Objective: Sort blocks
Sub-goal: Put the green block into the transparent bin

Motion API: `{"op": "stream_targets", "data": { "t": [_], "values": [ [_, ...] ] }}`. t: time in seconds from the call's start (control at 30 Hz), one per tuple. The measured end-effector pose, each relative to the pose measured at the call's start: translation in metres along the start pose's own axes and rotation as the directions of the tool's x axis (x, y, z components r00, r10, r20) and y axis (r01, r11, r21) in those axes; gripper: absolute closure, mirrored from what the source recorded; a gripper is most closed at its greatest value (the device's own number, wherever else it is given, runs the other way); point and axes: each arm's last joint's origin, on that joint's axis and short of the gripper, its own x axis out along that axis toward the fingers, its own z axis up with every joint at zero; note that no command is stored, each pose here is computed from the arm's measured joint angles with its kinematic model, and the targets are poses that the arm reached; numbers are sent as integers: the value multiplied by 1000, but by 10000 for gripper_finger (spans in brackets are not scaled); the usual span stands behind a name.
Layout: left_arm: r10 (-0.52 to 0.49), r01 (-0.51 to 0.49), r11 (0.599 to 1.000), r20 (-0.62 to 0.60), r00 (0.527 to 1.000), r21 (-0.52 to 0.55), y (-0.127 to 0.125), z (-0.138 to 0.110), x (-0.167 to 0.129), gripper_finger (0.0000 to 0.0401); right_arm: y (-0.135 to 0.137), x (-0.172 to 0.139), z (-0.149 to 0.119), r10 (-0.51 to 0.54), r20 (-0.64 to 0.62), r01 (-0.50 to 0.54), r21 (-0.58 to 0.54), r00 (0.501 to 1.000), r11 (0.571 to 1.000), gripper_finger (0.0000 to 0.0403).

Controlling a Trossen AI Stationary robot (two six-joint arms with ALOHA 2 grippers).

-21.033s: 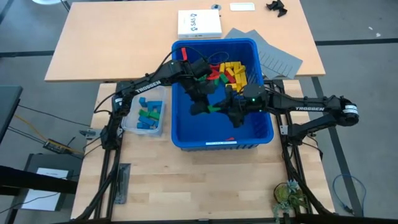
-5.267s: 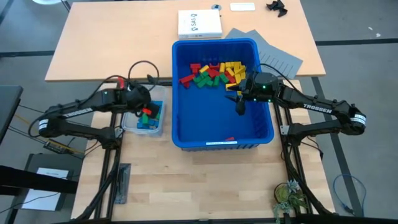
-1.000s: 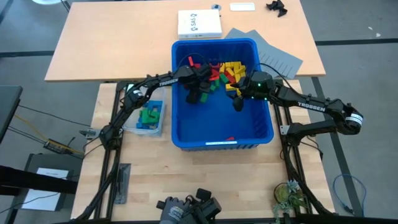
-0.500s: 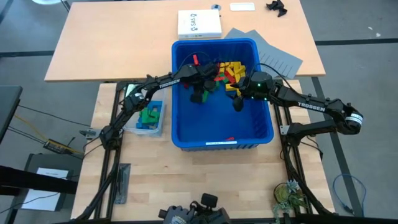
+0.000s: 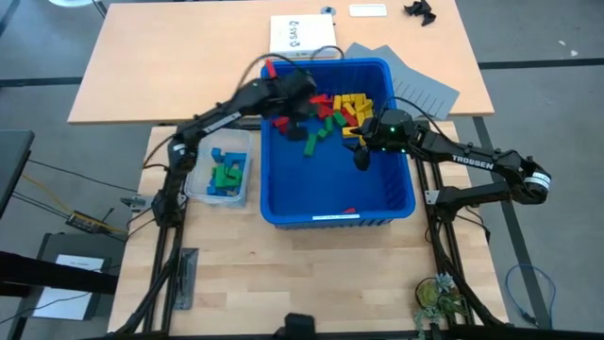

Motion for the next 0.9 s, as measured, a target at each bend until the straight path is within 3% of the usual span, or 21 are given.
{"op": "stream_targets", "data": {
  "t": [0.17,0.57,0.73,0.9],
  "values": [
    [43,-38,996,68,997,-79,7,-2,-43,360,0,0,0,0,1,0,0,1000,1000,149],
    [46,-51,989,-38,998,-140,-25,-15,-112,360,0,0,0,2,-1,-2,29,1000,1000,149],
    [93,-102,981,-58,994,-168,-37,-21,-138,360,1,0,0,17,0,-17,38,1000,999,149],
    [140,-157,962,-89,986,-224,-50,-43,-155,360,1,0,0,21,1,-21,38,1000,999,149]
  ]
}}
